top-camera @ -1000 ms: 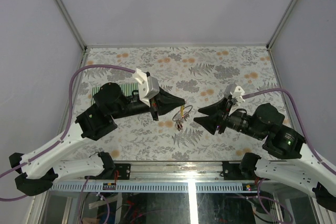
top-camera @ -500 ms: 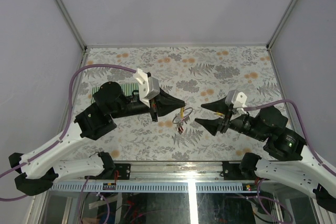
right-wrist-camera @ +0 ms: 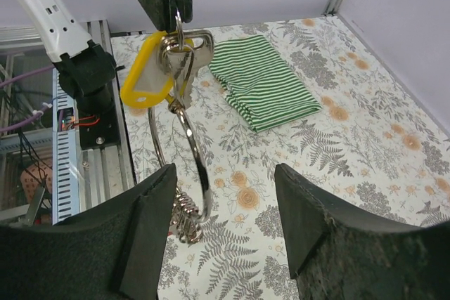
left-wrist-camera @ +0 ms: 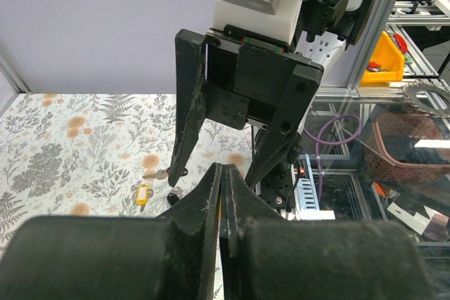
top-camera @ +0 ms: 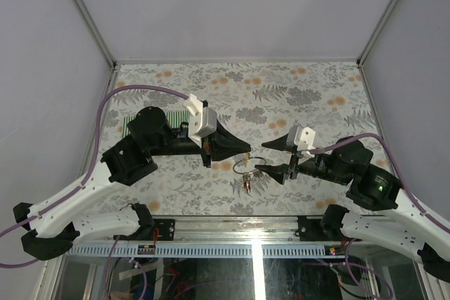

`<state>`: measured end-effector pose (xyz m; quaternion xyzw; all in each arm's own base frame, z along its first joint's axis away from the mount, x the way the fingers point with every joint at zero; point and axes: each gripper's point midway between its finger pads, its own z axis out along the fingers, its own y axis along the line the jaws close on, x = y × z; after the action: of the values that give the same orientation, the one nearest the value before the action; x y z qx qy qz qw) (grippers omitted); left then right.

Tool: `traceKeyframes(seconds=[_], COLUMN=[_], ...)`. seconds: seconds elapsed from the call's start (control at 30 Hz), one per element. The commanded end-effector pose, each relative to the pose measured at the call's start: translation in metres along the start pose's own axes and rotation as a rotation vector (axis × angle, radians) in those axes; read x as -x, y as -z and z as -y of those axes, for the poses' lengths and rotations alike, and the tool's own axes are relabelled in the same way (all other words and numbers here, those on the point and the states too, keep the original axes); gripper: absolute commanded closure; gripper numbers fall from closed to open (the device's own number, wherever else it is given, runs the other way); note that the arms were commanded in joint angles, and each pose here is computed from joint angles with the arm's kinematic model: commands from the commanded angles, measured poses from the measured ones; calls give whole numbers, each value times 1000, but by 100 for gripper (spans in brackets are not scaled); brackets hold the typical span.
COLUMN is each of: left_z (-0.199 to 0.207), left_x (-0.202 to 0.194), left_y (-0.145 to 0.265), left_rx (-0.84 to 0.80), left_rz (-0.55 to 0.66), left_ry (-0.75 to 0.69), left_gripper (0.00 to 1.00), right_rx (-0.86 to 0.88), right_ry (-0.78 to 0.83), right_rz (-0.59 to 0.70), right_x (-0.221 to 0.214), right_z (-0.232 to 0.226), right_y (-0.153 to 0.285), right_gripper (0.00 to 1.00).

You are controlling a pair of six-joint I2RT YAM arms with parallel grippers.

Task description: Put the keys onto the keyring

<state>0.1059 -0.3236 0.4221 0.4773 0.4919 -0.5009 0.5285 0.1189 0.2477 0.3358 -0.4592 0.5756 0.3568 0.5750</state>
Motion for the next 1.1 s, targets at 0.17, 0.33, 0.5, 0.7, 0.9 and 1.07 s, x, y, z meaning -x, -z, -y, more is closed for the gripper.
traceKeyframes(seconds=[0.17, 0.33, 0.5, 0.7, 0.9, 1.07], left_z=[10, 7, 3, -5, -12, -18], left_x=[29, 28, 28, 28, 22, 10], left_y=[4, 5, 9, 18, 24, 26], left_rx=[-43, -21, 15, 87, 148, 185], left_rz=[68, 68, 76, 90, 95, 81], left_ry=[-41, -41, -43, -44, -27, -6], left_gripper=[100, 100, 100, 100, 100, 100], right_rx=[130, 159, 149, 113, 109, 108], right_ry=[-5, -38, -42, -46, -48, -44], right_rz=[63, 85, 129, 162, 195, 235], right_x=[24, 29, 41, 53, 68, 83], right_z=[-21, -27, -28, -25, -26, -28], right_y=[-7, -5, 6, 23, 38, 50], right_gripper=[58, 78, 94, 100, 100, 100])
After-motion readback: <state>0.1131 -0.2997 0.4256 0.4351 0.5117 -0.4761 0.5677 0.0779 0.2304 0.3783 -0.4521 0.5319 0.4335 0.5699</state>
